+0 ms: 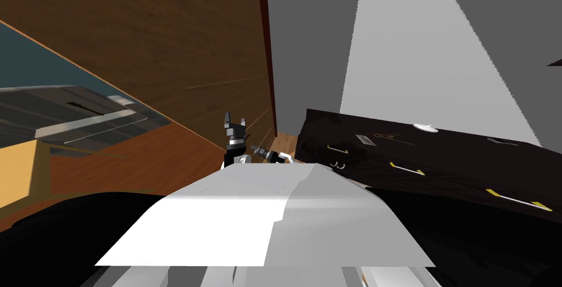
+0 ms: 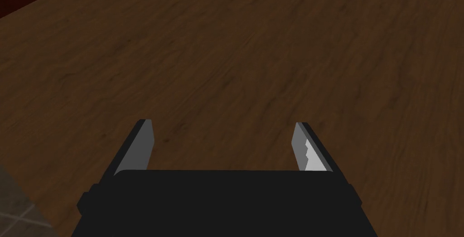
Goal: Push the door open
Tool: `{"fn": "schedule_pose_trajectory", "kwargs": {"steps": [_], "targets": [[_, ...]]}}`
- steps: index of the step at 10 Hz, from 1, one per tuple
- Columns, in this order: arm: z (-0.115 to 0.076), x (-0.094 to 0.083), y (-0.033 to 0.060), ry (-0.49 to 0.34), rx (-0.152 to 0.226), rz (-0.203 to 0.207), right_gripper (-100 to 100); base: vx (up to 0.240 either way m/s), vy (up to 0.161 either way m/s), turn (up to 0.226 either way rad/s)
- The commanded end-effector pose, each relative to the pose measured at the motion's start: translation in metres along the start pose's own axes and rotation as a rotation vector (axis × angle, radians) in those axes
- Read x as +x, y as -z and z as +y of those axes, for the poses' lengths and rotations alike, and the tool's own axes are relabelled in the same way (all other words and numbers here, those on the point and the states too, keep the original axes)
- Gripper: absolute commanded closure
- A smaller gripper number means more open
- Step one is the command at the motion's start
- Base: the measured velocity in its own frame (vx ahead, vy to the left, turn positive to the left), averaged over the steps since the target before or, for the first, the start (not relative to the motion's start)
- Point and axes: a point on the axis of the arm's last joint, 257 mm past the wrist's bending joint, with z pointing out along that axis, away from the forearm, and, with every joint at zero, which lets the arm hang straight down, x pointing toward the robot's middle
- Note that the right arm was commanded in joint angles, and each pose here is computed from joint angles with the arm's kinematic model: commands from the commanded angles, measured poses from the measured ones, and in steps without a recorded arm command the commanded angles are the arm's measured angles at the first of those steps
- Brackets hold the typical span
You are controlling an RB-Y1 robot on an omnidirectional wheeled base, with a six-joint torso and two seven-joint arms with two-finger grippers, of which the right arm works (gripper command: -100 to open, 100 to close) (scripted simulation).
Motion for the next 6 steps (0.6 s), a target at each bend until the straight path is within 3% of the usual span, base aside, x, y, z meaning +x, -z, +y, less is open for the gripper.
{"fn": "schedule_pose_trajectory", "kwargs": {"steps": [1,3,6], "targets": [[0.0000,0.0000,0.0000,0.000,0.000,0.000,-100,0.094,-0.012,0.000],[-0.0028,-0.0015,-0.0004,-0.001,0.002,-0.007,-100,0.064,0.147,0.039],[-0.0061,-0.0043,-0.0012,-0.003,0.003,-0.020,-100,0.090,0.203,0.038]]}}
